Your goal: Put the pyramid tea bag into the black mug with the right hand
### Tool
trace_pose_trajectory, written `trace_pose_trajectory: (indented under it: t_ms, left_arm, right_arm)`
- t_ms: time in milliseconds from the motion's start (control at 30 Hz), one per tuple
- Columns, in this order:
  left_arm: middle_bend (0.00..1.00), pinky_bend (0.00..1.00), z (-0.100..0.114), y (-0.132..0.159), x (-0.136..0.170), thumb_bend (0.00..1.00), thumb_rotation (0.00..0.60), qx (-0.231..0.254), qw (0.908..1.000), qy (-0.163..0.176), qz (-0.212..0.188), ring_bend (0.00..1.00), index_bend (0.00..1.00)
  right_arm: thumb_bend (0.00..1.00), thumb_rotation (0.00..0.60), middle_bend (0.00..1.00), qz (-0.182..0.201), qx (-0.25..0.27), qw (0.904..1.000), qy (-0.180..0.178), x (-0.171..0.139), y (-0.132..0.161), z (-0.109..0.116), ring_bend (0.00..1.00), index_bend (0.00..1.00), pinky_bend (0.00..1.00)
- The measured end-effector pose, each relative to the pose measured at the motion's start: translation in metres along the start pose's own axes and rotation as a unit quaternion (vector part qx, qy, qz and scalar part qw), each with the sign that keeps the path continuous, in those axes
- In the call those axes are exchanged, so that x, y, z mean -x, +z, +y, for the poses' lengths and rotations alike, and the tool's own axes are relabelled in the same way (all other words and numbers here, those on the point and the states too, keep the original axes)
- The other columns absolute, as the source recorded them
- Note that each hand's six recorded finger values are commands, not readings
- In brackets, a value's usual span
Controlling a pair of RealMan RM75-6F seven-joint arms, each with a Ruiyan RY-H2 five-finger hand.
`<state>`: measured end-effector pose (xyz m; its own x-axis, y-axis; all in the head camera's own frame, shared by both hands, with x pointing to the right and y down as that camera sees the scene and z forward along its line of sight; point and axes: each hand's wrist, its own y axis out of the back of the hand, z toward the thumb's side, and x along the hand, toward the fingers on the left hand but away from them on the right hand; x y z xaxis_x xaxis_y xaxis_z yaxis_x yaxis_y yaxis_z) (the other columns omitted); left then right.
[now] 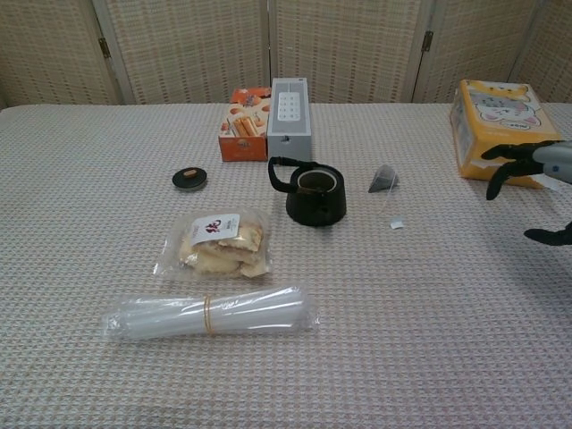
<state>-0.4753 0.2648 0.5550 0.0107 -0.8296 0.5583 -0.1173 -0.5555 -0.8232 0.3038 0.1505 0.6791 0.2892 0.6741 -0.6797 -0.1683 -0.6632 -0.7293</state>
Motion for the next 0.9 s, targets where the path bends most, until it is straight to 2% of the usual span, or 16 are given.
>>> trace_pose_trajectory:
  t_ms: [100,367,533,733,900]
  left_arm:
    - [0.09,0.28,0.002,-0.004,0.000,0.13,0.600,0.005,1.0000,-0.004,0.002,0.14,0.00]
    - [0.09,0.28,0.007,-0.010,0.000,0.13,0.600,0.022,0.9997,-0.006,0.001,0.14,0.00]
    - [0.09,0.28,0.008,-0.013,-0.001,0.13,0.600,0.028,0.9996,-0.009,0.002,0.14,0.00]
    - [0.09,0.28,0.008,-0.014,-0.002,0.13,0.600,0.028,0.9995,-0.011,0.001,0.14,0.00]
    - [0.09,0.28,0.005,-0.012,-0.003,0.13,0.600,0.025,0.9996,-0.016,0.000,0.14,0.00]
  right_arm:
    - [0.39,0.600,0.00,0.013,-0.017,0.9997,0.009,0.029,0.027,-0.003,0.00,0.34,0.00]
    - [0.38,0.600,0.00,0.027,-0.052,0.9982,0.014,0.087,0.079,-0.010,0.00,0.37,0.00]
    - [0.38,0.600,0.00,0.020,-0.052,0.9985,-0.002,0.098,0.086,-0.010,0.00,0.37,0.00]
    - [0.38,0.600,0.00,0.008,-0.059,0.9980,-0.023,0.103,0.080,-0.009,0.00,0.37,0.00]
    - [0.31,0.600,0.00,0.005,-0.059,0.9977,-0.031,0.103,0.078,-0.012,0.00,0.37,0.00]
